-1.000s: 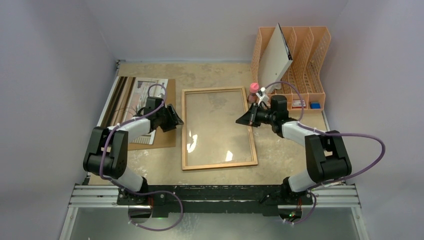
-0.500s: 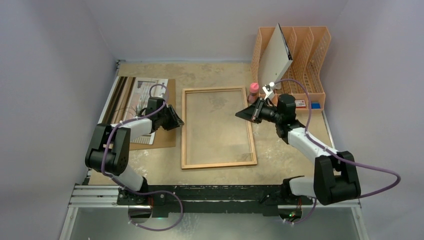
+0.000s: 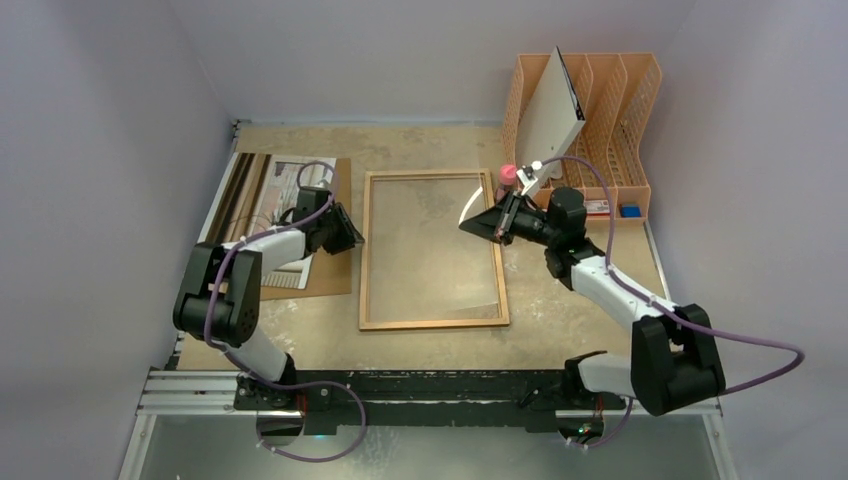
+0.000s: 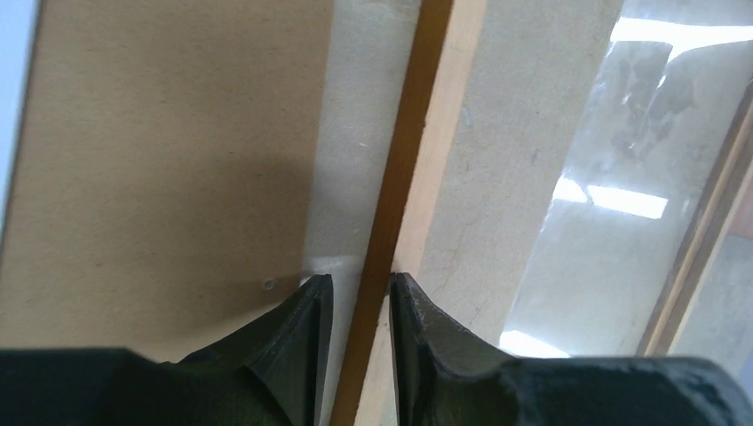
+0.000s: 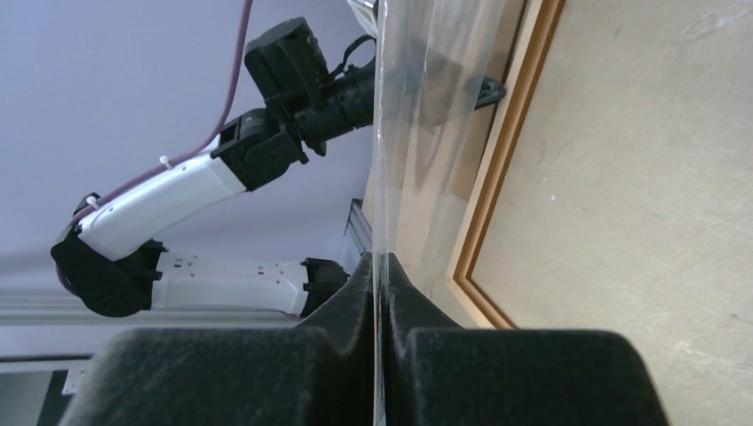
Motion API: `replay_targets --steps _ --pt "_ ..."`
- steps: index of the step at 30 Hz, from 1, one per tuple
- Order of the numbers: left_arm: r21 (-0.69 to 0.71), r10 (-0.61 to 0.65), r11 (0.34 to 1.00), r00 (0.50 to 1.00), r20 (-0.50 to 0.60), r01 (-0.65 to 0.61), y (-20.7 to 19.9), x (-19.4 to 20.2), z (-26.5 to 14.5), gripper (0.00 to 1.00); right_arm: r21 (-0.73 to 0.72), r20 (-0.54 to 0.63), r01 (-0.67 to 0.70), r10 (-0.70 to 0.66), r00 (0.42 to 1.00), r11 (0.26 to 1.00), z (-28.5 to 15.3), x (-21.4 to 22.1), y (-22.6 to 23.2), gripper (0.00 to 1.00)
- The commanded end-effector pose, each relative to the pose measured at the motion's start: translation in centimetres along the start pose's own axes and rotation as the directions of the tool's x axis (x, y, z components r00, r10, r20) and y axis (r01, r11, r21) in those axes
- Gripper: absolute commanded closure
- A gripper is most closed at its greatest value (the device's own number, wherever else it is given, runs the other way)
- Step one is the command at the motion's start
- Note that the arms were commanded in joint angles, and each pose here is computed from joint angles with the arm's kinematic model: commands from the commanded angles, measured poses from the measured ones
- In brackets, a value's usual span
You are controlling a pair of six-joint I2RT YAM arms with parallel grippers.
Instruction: Put the photo into the frame
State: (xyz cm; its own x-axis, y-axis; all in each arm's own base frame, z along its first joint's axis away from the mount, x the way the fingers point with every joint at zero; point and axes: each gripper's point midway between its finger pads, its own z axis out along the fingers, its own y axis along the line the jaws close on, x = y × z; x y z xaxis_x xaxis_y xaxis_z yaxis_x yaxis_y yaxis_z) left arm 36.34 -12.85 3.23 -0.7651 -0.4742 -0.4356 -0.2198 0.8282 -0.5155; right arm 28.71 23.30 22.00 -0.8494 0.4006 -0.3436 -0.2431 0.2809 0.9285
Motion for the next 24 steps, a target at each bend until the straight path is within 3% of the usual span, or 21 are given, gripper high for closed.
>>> replay_targets --steps 1,4,7,17,24 --pt "-0.059 0.023 0.998 0.997 0.067 -0.019 -0.9 -2.8 -3.1 0.65 -0.067 0.023 0.033 -0.031 0.999 0.997 1.2 -1.0 2.6 1.00" --pt "-0.176 0.038 0.984 0.982 0.187 -0.005 -0.1 -5.8 -6.2 0.58 -0.034 0.034 0.032 -0.031 0.999 0.999 1.7 -1.2 1.2 1.00" --pt "-0.231 0.054 0.973 0.971 0.234 0.002 0.7 -6.7 -7.6 0.54 -0.004 0.036 0.022 -0.022 0.999 1.000 2.1 -1.1 -0.6 1.00" --pt "-0.137 0.017 0.991 0.988 0.156 0.004 0.1 -4.3 -5.6 0.48 0.110 0.028 -0.023 0.020 0.999 0.994 3.0 -0.1 -6.4 1.00" --pt "-0.108 0.021 0.994 0.994 0.111 -0.009 -0.1 -3.3 -4.4 0.45 0.147 0.017 0.014 -0.016 1.000 0.989 3.2 0.1 -7.9 1.00"
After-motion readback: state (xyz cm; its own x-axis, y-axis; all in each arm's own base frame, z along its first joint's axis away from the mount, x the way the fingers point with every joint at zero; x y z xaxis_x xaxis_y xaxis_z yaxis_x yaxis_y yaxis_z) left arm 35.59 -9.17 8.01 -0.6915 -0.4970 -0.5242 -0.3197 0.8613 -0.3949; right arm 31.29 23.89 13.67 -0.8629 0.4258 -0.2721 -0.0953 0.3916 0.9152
